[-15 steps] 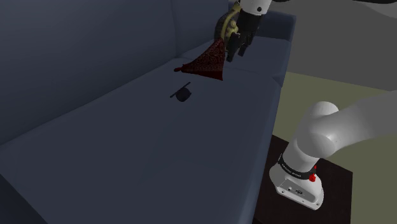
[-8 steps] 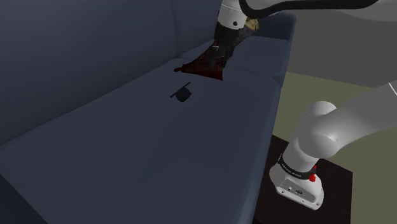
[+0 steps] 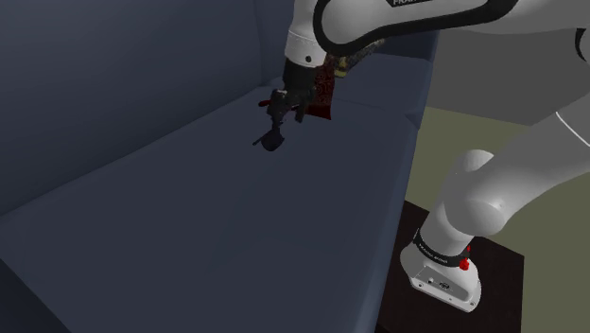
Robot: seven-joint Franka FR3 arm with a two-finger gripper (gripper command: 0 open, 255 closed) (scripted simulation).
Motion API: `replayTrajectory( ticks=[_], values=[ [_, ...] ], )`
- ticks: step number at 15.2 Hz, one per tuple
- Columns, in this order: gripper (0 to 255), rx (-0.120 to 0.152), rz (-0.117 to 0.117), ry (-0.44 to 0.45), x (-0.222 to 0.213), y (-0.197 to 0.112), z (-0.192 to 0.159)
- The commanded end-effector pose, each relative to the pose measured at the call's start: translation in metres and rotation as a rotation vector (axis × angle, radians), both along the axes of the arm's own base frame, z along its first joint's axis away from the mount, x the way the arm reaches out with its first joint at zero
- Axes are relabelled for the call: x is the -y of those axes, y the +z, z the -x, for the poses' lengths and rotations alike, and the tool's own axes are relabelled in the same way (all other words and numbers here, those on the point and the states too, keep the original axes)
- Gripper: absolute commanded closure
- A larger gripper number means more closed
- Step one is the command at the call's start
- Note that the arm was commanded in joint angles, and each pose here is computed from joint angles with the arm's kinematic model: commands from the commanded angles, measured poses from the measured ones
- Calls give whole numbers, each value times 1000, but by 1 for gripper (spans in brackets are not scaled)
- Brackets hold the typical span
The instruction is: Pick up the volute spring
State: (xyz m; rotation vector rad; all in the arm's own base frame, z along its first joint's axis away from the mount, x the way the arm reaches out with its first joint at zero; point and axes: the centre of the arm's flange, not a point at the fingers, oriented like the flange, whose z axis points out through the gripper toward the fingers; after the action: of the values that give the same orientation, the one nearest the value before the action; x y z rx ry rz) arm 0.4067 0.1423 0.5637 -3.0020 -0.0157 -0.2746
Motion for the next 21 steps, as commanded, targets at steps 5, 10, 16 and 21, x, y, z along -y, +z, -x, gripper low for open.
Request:
replayTrajectory(
  ticks=[5,10,16,21],
  values=[
    [0,-4,-16,3,-16,-31,-10],
    [0,-4,-16,3,-16,-49,-10],
    [255,-4,-16,3,-16,-49,-10],
    [255,-4,-16,3,-16,-44,-10]
  ],
)
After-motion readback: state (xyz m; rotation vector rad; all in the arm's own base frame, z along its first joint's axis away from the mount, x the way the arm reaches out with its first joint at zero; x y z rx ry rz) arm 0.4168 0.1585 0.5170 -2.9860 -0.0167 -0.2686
